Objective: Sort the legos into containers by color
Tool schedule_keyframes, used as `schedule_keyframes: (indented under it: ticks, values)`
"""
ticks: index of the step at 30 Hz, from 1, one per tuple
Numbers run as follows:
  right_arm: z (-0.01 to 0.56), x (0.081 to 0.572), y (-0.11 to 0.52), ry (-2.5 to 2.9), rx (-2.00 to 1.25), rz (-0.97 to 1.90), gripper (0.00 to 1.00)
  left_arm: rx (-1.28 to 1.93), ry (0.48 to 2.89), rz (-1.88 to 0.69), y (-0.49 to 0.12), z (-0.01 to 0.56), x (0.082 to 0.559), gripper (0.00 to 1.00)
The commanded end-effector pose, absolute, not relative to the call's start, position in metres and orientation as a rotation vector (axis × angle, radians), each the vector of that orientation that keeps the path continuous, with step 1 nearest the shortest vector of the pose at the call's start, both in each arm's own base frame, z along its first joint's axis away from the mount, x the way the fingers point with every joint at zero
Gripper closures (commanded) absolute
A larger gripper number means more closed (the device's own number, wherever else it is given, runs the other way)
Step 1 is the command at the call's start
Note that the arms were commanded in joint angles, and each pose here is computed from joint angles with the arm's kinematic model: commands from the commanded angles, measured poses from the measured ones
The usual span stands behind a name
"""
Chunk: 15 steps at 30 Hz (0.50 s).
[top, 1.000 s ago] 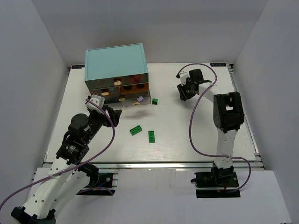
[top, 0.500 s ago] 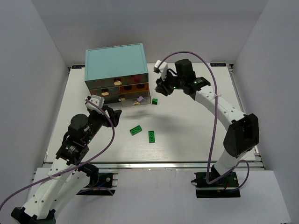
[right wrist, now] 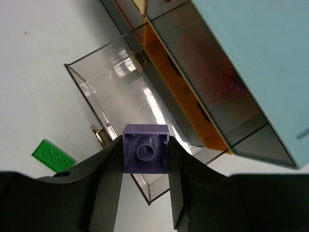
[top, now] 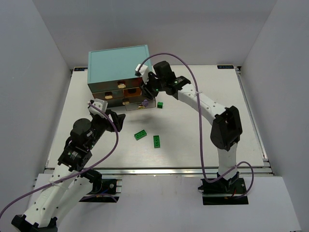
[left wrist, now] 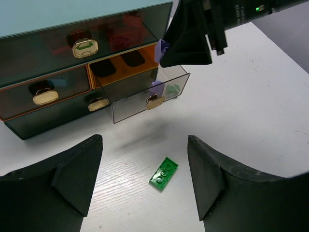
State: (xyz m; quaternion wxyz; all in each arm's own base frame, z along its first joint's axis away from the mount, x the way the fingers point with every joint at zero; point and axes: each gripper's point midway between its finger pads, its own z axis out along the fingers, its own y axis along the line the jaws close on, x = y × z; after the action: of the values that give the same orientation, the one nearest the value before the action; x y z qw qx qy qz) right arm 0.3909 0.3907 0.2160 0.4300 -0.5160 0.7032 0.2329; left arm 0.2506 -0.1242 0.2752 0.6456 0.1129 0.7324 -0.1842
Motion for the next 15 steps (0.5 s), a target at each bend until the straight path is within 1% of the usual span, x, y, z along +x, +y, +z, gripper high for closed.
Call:
schedule_keyframes:
  ticks: [1, 4, 8, 12, 15]
  values:
    - [0.229, 0.407, 0.393, 1.761, -1.23, 0.52, 0.57, 0.238, 1.645, -0.4, -0.119, 0.279, 0.252, 0.19]
    - [0.225, 0.407, 0.393, 1.766, -1.228, 0.51, 0.36, 0.241, 1.646, -0.4, -0.119, 0.279, 0.252, 0.19]
    - [0.225, 0.406, 0.391, 1.769, -1.221, 0.513, 0.32, 0.245, 1.643, -0.403, -0.12, 0.279, 0.252, 0.19]
    - [0.233, 0.399, 0.39, 1.756, -1.216, 0.532, 0.36, 0.245, 1.64, -0.405, -0.12, 0.28, 0.251, 0.19]
    - [0.247, 0.388, 0.386, 1.695, -1.264, 0.561, 0.56, 0.243, 1.638, -0.403, -0.119, 0.281, 0.251, 0.19]
